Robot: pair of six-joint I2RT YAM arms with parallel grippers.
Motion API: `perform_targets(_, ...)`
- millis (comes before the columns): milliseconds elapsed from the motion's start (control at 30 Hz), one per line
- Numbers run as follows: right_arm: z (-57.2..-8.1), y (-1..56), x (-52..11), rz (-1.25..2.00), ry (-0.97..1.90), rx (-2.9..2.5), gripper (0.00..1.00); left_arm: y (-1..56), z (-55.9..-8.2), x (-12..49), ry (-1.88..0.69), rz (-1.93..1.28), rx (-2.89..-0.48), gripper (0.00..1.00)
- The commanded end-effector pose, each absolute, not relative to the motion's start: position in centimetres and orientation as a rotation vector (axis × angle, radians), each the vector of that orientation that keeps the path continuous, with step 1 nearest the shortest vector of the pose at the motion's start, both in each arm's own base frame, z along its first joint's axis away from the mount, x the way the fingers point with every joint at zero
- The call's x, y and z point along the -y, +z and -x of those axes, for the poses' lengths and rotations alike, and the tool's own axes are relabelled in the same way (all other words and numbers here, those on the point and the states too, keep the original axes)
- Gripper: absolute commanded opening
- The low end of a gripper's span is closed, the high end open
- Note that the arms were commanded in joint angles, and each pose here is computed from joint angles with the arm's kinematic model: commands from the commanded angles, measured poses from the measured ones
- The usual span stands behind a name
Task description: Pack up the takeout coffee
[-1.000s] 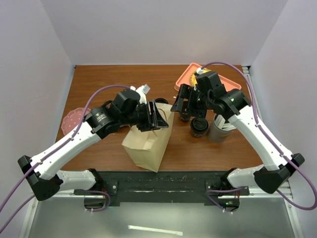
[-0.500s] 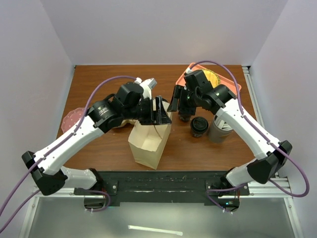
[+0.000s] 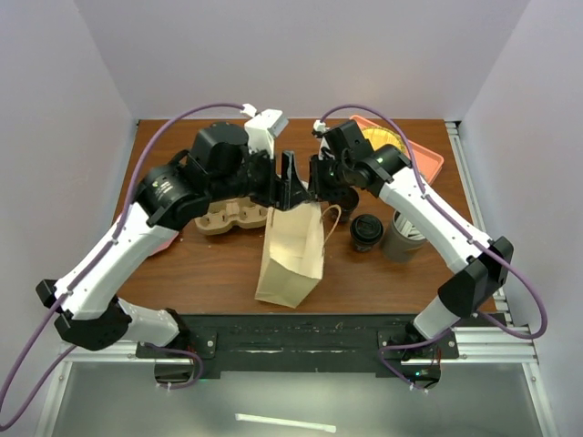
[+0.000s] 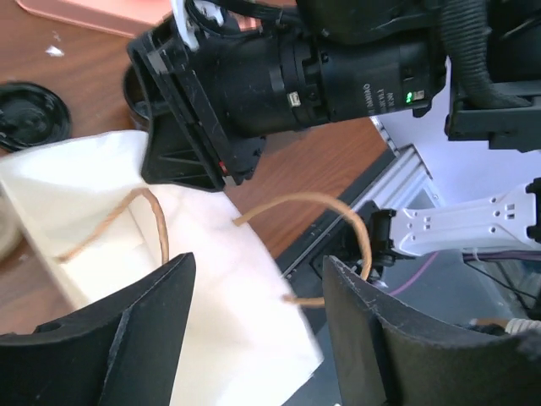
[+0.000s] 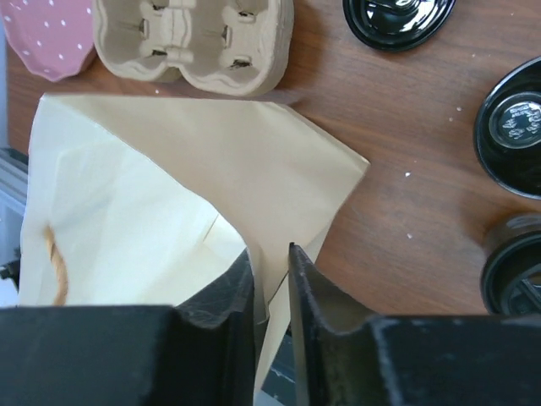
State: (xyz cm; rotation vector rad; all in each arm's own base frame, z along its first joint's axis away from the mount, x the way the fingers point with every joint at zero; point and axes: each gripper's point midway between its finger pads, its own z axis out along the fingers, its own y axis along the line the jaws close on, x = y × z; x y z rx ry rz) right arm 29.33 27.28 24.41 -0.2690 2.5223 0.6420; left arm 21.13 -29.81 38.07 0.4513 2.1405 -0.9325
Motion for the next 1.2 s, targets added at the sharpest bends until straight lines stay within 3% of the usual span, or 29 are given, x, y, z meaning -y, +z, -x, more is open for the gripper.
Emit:
perform_targets(0,-29.1,27.4,-27.6,0.442,0.662,-2.44,0.17,43.3,-23.4,26.6,-0.759,-0.399,-1.957,0.65)
perform_targets(133,-28.4,27.8,-27.7,0.629,0.661,-2.438,0.16,45.2,-25.5,22.4,-0.535,-0.255,-1.904,0.66)
perform_targets(367,-28.7,27.9,-27.0,0.809,0.568,-2.431,0.17,38.0,-27.9,16.0,-0.278,-0.067,-2.138,0.65)
perform_targets(667,-25.9,26.7,-28.7,1.058,0.492,-2.351,0.23,28.6,-30.4,11.9,-0.219,0.367,-2.299,0.64)
perform_targets(867,-27.4,25.2,-30.0,1.068,0.398,-2.371,0.24,22.4,-32.5,12.1,-0.24,0.51,-2.358,0.61)
perform_targets(1033,-28.5,26.0,-30.3,1.062,0.374,-2.326,0.3,21.6,-35.2,10.4,-0.141,0.56,-2.303,0.61)
perform_targets(1167,-29.5,26.2,-30.0,1.06,0.31,-2.301,0.27,21.4,-37.2,9.8,-0.066,0.301,-2.311,0.66)
